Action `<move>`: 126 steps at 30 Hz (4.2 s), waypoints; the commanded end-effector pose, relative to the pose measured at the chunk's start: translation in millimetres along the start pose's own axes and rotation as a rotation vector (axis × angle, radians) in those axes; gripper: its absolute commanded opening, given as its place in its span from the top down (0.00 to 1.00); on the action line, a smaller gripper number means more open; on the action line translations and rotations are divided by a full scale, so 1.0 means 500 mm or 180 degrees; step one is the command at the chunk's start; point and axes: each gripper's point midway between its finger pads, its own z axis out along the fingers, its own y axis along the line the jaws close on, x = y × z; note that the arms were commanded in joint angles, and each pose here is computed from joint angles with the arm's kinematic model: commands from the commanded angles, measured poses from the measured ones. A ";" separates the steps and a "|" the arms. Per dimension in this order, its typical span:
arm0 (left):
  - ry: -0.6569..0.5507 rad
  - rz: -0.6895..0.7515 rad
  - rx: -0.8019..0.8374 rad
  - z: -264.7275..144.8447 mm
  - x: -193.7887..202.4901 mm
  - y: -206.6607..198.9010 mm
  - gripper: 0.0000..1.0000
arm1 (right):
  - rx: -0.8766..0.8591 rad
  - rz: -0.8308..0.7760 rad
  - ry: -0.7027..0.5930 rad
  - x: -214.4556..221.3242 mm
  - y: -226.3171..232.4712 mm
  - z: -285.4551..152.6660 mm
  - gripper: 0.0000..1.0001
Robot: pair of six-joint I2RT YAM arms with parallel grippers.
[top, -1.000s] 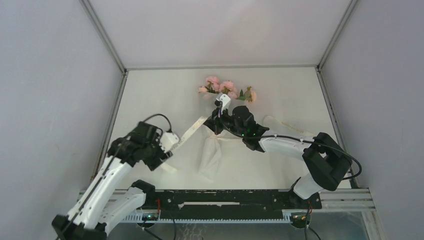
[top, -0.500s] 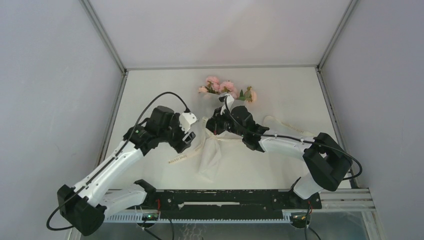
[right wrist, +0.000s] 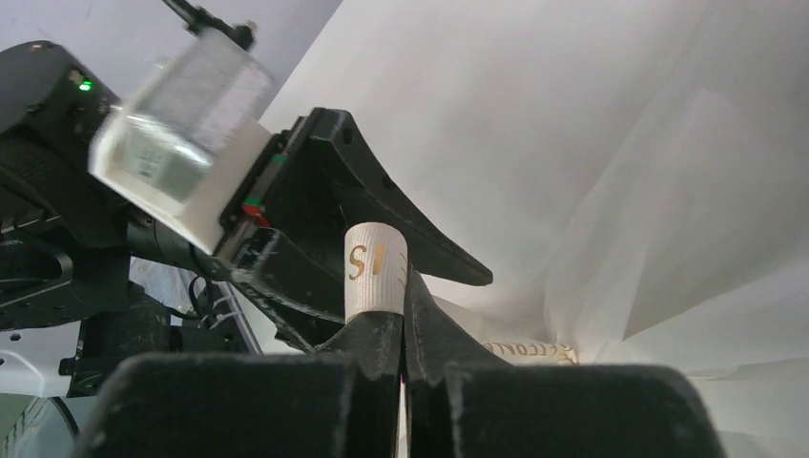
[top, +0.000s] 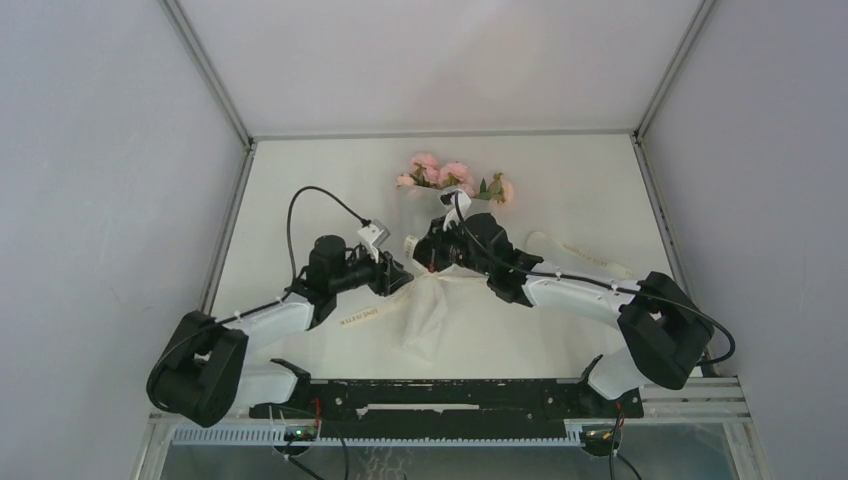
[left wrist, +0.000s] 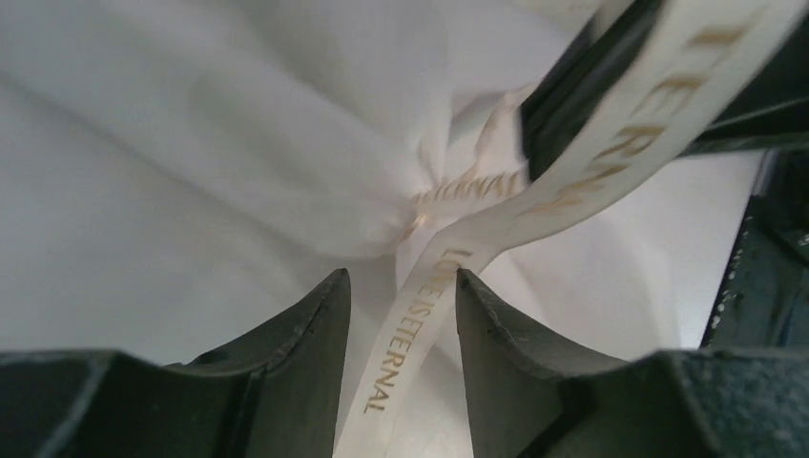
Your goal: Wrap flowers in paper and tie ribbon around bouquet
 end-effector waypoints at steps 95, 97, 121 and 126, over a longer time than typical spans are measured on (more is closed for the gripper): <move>-0.0497 0.3222 0.1337 0.040 0.071 -0.107 1.00 | 0.1474 -0.0214 0.0661 -0.164 -0.235 -0.228 1.00; -0.0472 0.3355 0.1423 0.034 0.091 -0.113 1.00 | 0.1098 -0.0453 0.0372 -0.209 -0.136 -0.179 1.00; -0.0451 0.3675 0.1516 0.014 0.127 -0.128 1.00 | -0.0145 -0.0912 0.1291 -0.135 0.057 0.081 0.20; -0.0445 0.3657 0.1480 0.014 0.125 -0.125 1.00 | -0.0997 -0.0917 0.1424 -0.046 0.046 -0.033 0.20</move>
